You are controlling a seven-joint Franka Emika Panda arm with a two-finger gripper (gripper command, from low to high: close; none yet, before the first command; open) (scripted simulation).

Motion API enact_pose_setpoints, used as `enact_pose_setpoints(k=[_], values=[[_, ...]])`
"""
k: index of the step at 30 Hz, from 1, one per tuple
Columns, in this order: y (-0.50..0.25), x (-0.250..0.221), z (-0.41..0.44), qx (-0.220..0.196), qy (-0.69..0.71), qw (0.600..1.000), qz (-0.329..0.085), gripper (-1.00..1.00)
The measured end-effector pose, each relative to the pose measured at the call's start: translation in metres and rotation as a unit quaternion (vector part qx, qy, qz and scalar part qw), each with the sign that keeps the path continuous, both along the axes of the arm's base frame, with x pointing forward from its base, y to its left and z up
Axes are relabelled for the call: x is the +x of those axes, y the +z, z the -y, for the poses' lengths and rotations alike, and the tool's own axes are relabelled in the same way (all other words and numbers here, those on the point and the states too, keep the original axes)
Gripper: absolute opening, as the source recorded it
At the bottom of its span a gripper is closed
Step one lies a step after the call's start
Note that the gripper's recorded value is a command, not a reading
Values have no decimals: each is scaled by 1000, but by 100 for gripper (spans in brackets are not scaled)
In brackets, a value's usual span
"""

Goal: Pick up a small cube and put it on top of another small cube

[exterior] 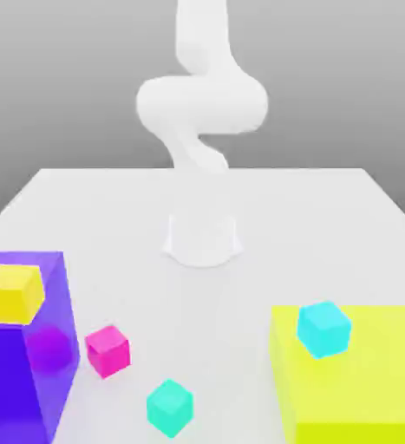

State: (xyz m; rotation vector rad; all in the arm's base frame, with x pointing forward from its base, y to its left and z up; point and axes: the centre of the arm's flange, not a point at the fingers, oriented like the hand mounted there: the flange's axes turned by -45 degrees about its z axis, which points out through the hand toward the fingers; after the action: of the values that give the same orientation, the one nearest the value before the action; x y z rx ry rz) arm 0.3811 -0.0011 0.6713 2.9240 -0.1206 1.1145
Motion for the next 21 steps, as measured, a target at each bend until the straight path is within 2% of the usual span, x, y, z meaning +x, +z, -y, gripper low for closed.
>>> enact_pose_setpoints(k=[5,10,15,21], values=[[-90,58,9,14,-64,995,-72,0],[-186,93,22,32,-122,982,-139,0],[-284,107,35,56,-177,961,-203,0],[-399,96,47,93,-240,926,-277,0]])
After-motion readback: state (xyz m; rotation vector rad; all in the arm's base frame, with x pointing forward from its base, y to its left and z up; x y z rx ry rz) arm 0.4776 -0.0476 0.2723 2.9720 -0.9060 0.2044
